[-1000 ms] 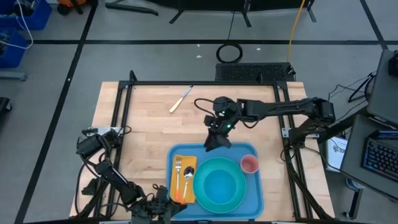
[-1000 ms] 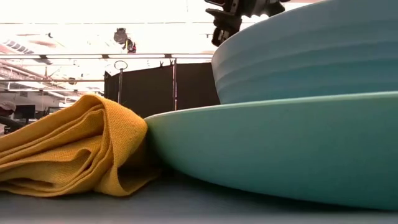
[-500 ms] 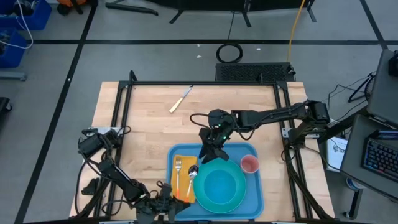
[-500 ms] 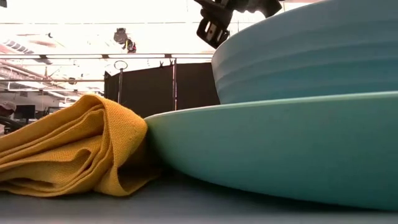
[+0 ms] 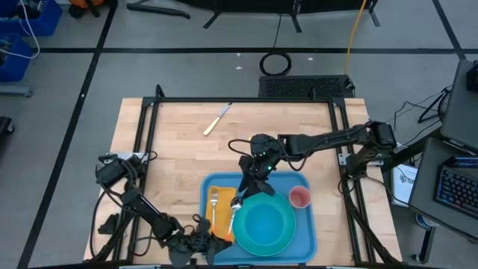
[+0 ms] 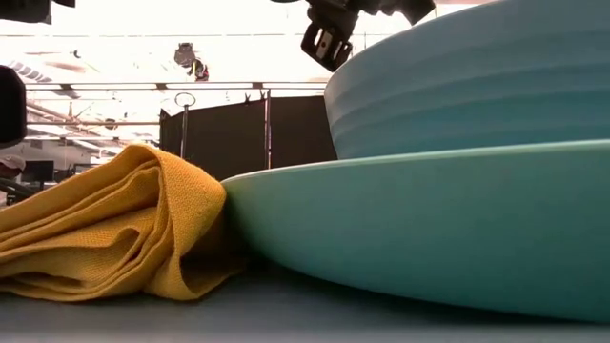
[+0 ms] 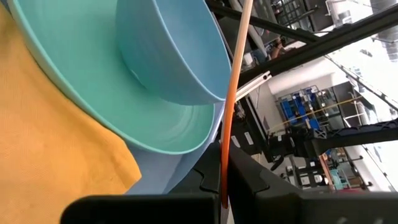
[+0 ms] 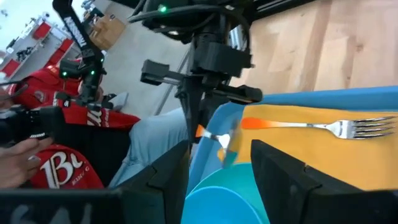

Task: Set up tray
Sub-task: Put the orange spoon on top of the yellow table napkin to the right of the orange fork

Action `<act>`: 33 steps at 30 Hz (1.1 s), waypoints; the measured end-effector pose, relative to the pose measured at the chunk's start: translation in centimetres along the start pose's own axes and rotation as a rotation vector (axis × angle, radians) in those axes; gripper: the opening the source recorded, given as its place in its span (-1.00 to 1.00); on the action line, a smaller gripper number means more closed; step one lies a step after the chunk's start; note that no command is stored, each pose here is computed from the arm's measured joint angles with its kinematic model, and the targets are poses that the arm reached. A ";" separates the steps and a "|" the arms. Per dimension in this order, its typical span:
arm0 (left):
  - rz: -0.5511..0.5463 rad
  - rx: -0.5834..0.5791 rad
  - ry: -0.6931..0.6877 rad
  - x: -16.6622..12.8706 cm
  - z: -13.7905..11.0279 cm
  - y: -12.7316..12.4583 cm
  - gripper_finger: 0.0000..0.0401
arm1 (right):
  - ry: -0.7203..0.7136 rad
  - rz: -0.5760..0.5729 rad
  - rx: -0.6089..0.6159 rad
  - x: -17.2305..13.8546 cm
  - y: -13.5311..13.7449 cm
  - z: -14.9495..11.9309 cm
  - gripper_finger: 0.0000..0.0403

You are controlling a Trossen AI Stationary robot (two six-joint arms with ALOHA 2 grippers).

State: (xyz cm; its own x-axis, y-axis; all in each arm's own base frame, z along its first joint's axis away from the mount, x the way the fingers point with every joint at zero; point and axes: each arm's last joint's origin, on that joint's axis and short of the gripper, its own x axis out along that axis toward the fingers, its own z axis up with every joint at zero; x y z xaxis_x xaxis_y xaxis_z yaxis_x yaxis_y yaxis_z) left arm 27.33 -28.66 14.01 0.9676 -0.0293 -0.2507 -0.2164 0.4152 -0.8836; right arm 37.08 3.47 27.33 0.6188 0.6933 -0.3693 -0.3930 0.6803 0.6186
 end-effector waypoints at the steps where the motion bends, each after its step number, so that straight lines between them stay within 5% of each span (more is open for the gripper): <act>1: 0.000 0.001 0.004 0.1 0.1 0.0 -0.97 | 0.005 0.003 -0.005 0.1 0.1 -0.1 -0.20; 21: -0.020 0.020 0.024 1.2 1.2 -0.1 -0.97 | 0.046 -0.037 0.001 1.1 0.4 -0.9 -0.20; 33: -0.031 0.019 0.024 1.2 1.2 -0.2 -0.97 | 0.050 -0.039 0.008 1.1 0.4 -1.0 -0.38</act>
State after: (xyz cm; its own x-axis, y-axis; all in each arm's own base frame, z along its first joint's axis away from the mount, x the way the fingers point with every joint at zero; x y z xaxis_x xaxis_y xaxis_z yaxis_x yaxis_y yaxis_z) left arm 28.67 -27.71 14.40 0.9704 -0.0639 -0.2328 -0.1836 0.4312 -0.8834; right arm 36.96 4.70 26.48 0.5985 0.6778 -0.4271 -0.3639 0.7049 0.6088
